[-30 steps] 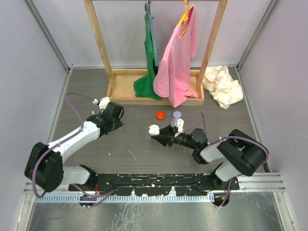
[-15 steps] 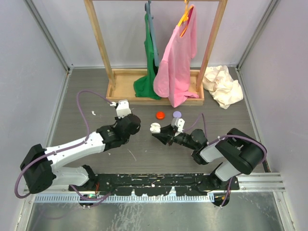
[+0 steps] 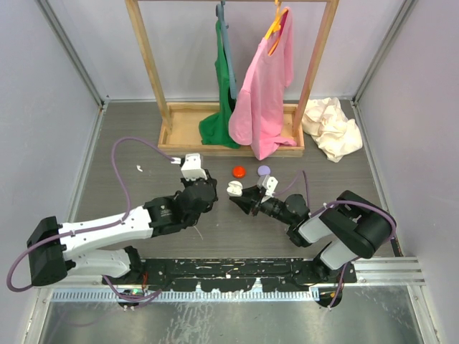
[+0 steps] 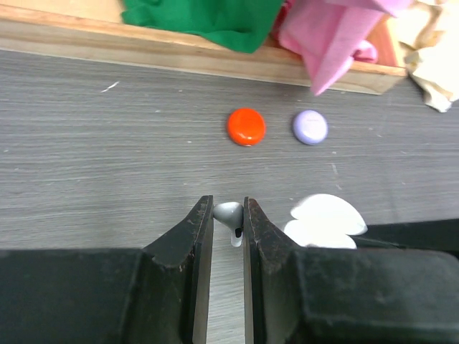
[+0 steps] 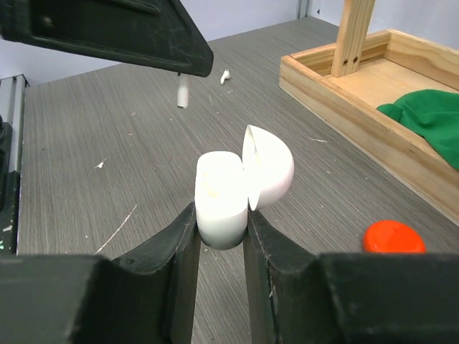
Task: Insert the wireless bluetooth earbuds into the charging case
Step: Place the earbud in the charging case.
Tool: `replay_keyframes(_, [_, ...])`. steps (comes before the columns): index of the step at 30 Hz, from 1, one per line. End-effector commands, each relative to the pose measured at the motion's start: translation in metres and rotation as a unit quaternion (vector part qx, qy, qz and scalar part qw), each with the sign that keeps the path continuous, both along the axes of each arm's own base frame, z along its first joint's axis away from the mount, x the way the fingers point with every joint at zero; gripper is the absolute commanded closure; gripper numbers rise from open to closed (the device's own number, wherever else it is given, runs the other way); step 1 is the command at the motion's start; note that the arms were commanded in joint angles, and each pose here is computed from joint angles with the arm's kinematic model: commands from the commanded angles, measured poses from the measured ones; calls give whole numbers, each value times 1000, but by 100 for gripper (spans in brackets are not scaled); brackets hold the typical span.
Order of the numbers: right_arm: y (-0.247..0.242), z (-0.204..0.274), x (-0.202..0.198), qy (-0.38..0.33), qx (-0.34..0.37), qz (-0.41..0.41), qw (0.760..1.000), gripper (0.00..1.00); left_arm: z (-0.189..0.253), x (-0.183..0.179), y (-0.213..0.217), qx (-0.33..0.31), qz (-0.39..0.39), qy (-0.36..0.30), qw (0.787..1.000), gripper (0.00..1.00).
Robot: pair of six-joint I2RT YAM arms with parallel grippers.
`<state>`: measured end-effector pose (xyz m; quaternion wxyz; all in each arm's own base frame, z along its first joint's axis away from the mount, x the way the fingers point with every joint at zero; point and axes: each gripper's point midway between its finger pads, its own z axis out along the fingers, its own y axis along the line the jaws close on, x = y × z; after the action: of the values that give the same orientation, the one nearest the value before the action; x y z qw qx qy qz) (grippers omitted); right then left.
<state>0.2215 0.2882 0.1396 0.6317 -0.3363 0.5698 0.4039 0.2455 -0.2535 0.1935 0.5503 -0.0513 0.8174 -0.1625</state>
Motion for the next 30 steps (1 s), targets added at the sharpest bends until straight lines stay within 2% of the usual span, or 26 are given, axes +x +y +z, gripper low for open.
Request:
replay_keyframes(1, [-5, 38, 2, -67, 53, -18, 996, 94, 56, 1, -17, -71, 0, -66, 995, 82])
replay_keyframes(12, [-7, 40, 1, -68, 57, -19, 996, 94, 62, -4, -45, -89, -36, -85, 992, 82])
replay_keyframes(30, [-10, 44, 2, -70, 62, -27, 995, 94, 34, 1, -65, -70, -45, -68, 994, 82])
